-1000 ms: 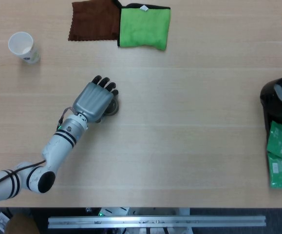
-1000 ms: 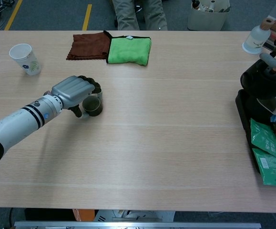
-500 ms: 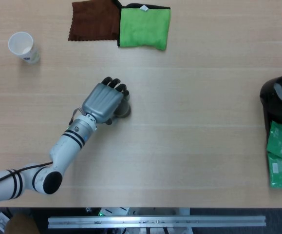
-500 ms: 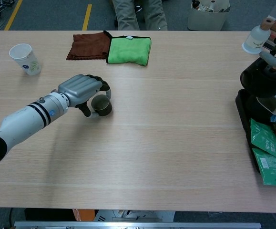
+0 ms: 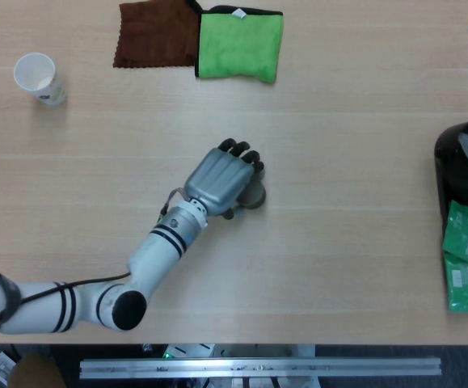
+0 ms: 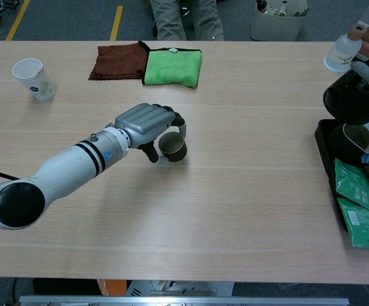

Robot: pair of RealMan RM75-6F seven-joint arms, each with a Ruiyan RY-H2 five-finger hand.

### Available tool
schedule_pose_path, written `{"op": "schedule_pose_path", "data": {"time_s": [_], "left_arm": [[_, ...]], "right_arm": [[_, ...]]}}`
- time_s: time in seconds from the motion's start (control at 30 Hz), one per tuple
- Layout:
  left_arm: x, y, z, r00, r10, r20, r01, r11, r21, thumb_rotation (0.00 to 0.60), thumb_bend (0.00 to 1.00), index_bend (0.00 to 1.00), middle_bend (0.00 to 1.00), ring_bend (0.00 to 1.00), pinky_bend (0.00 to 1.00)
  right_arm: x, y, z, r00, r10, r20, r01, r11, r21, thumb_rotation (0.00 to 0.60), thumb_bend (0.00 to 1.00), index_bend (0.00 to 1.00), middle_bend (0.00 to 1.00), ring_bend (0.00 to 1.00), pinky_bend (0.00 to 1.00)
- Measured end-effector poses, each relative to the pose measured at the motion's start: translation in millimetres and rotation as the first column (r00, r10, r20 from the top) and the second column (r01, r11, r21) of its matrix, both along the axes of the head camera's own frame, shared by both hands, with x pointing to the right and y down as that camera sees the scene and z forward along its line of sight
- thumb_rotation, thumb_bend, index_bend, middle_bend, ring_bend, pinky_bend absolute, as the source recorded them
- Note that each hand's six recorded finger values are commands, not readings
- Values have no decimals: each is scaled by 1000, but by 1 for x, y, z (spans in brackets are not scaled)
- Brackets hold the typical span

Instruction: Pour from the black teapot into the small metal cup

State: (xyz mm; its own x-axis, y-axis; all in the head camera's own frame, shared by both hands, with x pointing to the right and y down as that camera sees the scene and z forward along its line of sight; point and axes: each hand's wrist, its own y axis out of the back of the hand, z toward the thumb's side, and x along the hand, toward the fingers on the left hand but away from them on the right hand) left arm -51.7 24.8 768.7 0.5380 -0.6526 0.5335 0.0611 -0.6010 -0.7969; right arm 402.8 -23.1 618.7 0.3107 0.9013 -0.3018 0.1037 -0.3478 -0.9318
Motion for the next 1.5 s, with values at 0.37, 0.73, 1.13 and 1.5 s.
{"op": "schedule_pose_path", "data": {"time_s": [0.37, 0.73, 1.13, 1.5], "left_arm": [[33, 11, 9, 1000, 5, 7, -5, 1000, 6, 600, 246, 448, 236, 147, 159], [40, 12, 27, 997, 9, 83, -14, 998, 59, 600, 246, 445, 232, 146, 158], [40, 16, 34, 992, 11, 124, -18, 998, 61, 600, 246, 249, 162, 132, 158], [35, 12, 26, 993, -9, 118, 1, 998, 68, 600, 246, 102, 103, 108, 159]], "right_arm": [[11, 0, 2, 1000, 19, 2, -19, 1000, -10, 467, 358, 1000, 963, 1000, 166], [24, 2, 3, 999, 42, 0, -42, 999, -14, 469, 358, 1000, 963, 1000, 166], [26, 4, 2, 999, 45, 0, -45, 999, -13, 469, 358, 1000, 963, 1000, 166], [25, 5, 1, 999, 44, 3, -44, 999, -8, 480, 358, 1000, 963, 1000, 166]]}}
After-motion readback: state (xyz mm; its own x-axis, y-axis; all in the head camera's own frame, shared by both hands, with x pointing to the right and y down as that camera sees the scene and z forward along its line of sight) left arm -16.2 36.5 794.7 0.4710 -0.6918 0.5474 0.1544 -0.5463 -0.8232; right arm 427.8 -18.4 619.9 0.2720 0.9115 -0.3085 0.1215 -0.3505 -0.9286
